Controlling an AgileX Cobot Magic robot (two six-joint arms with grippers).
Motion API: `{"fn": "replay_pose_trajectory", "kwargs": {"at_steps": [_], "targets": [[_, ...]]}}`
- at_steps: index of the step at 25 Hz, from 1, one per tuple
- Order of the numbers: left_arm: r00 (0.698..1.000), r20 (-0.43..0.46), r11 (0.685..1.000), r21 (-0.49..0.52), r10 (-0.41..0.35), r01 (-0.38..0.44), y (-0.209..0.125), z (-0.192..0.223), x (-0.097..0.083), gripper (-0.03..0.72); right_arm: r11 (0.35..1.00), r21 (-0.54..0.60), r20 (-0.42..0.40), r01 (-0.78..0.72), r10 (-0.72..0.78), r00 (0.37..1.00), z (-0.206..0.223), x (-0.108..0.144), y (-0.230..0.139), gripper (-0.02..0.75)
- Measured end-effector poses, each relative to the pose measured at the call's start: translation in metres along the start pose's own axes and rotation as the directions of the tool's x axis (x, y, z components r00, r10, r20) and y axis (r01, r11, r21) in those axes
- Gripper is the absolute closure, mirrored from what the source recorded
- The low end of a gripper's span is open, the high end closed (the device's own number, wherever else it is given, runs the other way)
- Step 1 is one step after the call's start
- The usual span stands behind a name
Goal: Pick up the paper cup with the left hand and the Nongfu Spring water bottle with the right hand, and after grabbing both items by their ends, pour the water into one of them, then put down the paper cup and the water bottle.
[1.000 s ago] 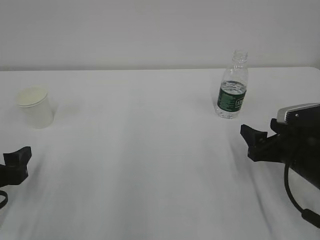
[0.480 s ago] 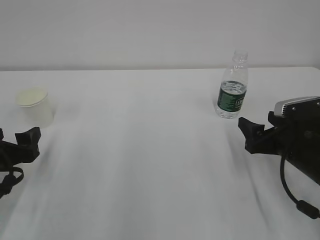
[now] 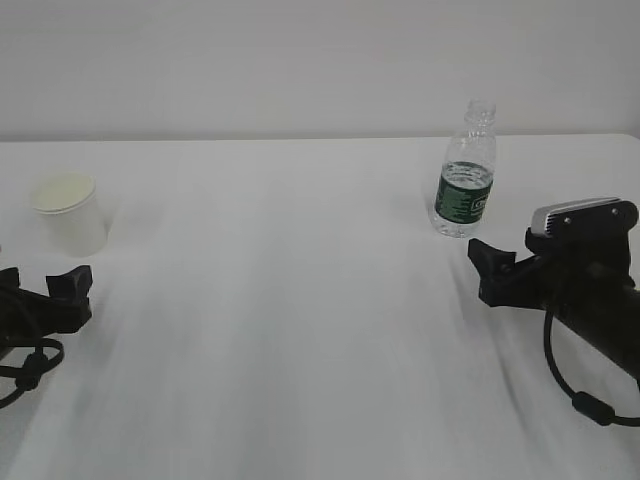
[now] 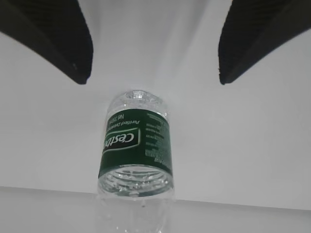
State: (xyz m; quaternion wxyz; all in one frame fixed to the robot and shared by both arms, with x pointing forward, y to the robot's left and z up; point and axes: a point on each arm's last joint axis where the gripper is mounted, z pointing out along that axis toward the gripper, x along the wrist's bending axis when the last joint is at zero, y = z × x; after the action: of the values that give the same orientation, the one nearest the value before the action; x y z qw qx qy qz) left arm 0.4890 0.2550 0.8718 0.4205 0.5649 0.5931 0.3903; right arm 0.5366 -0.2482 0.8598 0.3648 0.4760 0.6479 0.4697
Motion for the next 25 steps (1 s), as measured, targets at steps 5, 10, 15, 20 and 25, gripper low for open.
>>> {"fn": "replay_pose_trajectory", "kwargs": {"at_steps": [5,10,15,20,25], "targets": [[1.000,-0.001,1.000,-0.002,-0.001,0.001,0.000,0.000,0.000,0.060,1.000,0.003,0.001,-0.001,0.001,1.000,0.013,-0.002,-0.006,0.130],[1.000,-0.001,1.000,-0.002,-0.001,0.001,0.000,0.000,0.000,0.067,0.999,-0.032,0.004,0.004,-0.004,1.000,0.025,-0.004,0.000,0.130],[1.000,-0.001,1.000,-0.002,-0.001,0.001,0.000,0.000,0.000,0.069,0.998,-0.063,0.007,0.011,-0.010,1.000,0.034,-0.006,0.009,0.130],[1.000,-0.001,1.000,-0.002,-0.001,0.001,0.000,0.000,0.000,0.076,0.998,-0.055,0.009,0.014,-0.014,1.000,0.044,-0.008,0.010,0.130],[1.000,-0.001,1.000,-0.002,-0.001,0.001,0.000,0.000,0.000,0.080,0.999,-0.052,0.009,0.014,-0.014,1.000,0.056,-0.009,0.005,0.130]]}}
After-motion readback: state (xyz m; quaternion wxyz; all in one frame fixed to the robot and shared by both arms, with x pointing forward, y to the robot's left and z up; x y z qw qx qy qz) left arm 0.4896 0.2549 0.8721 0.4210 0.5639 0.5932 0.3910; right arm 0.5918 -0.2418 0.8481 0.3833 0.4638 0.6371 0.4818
